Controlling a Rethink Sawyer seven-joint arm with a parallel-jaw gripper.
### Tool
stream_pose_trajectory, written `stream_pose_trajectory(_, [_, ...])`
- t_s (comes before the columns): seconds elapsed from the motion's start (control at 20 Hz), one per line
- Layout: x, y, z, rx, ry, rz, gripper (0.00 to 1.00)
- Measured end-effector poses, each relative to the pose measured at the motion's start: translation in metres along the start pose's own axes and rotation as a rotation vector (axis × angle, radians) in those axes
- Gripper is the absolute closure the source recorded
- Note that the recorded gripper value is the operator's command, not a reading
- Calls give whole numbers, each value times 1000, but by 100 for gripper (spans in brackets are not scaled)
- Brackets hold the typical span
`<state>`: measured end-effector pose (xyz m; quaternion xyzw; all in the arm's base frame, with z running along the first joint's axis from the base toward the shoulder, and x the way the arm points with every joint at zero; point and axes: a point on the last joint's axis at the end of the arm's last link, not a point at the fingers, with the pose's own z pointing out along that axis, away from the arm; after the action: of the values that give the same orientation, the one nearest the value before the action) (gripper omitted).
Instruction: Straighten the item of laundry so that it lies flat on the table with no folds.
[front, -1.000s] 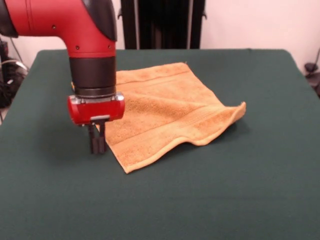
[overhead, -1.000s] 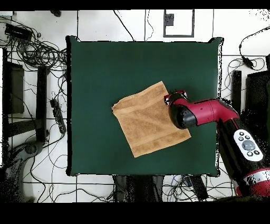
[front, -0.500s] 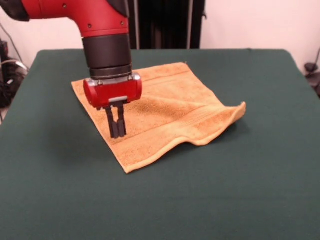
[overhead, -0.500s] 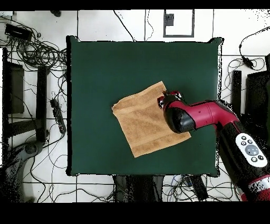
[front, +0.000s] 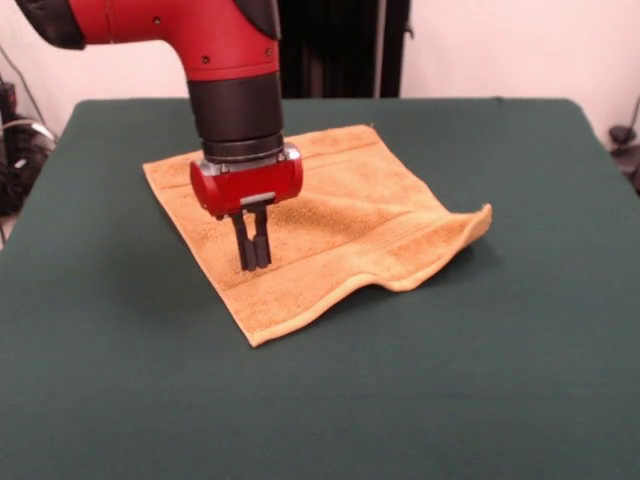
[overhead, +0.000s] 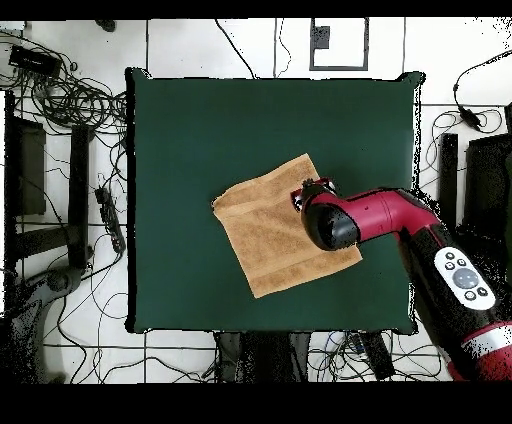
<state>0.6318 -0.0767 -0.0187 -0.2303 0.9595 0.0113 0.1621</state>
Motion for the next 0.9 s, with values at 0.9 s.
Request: stream_pose_trajectory(0.9, [25, 12, 22, -56, 31, 17, 100])
